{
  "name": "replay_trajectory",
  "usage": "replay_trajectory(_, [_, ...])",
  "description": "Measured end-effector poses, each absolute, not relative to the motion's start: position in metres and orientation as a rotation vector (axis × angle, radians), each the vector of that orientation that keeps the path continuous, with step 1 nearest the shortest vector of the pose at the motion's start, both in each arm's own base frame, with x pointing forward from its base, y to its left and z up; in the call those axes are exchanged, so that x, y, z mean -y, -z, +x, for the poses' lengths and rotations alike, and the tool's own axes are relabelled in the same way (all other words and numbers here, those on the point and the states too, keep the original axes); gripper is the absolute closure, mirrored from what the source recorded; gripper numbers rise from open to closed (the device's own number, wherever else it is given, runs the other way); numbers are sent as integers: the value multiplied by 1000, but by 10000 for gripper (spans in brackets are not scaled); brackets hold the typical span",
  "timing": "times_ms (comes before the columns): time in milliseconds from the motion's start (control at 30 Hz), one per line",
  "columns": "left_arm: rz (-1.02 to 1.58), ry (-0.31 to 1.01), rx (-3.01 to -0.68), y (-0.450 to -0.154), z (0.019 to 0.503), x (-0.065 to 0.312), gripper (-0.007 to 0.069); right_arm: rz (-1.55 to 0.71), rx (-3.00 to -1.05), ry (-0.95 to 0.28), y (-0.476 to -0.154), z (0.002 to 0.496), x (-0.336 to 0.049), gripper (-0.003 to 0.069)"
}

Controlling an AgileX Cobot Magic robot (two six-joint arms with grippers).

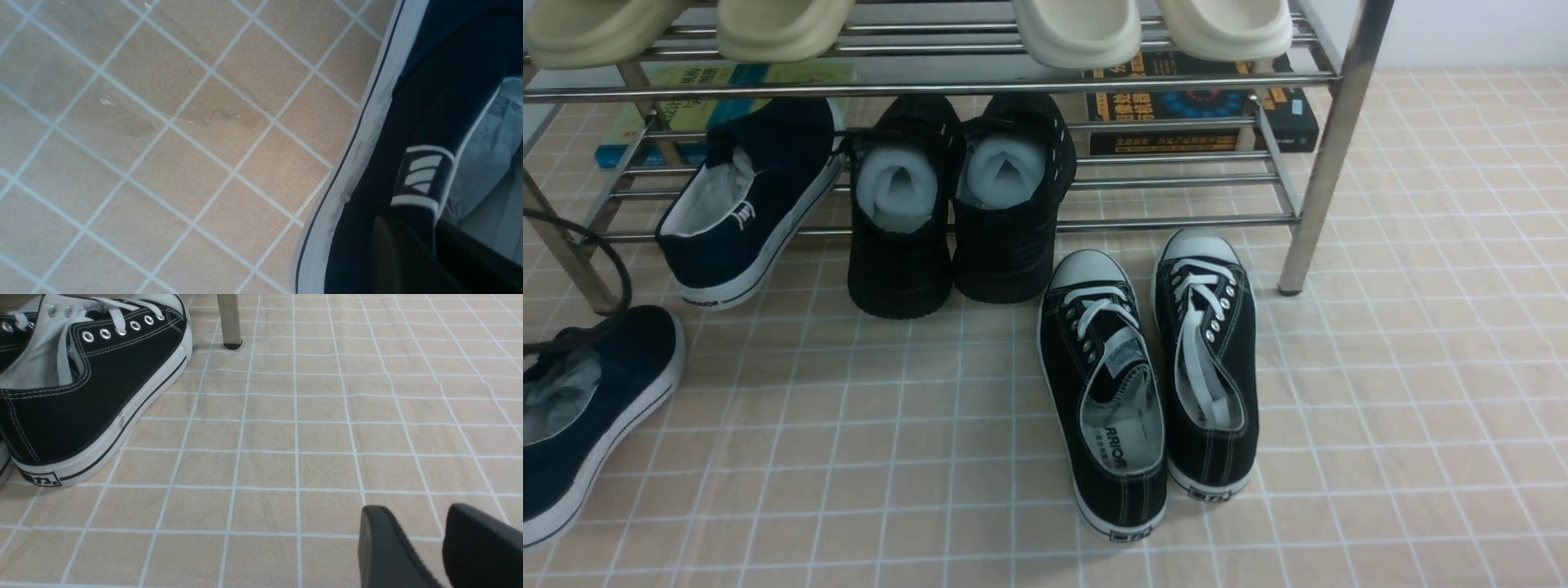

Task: Take the shoes off the shelf from the light coffee tablecloth by hand.
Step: 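Set the held shoe down on the floor in front of the rack with the left gripper, then grasp the leftmost shoe on the bottom shelf of the shoe rack with the left gripper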

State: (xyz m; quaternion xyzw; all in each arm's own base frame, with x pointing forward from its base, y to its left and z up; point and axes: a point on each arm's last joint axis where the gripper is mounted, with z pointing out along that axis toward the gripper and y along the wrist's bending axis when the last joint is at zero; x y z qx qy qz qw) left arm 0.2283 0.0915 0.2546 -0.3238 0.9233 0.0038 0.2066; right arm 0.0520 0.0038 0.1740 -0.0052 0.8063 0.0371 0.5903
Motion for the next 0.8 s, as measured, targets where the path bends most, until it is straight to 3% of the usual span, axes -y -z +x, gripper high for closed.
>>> replay_trajectory(200, [-905, -7, -2567, -245, 226, -90, 573, -12, -1877, -86, -174, 52, -4, 420])
replay_trajectory(500, [-829, -61, -2551, -251, 229, -94, 436, -12, -1877, -86, -174, 52, -4, 420])
replay_trajectory(633, [-817, -58, -2495, -274, 237, -97, 349, -12, -1877, -86, -174, 52, -4, 420])
replay_trajectory(800, [-813, 36, -2442, -301, 247, -94, 334, -12, -1877, -86, -174, 52, -4, 420])
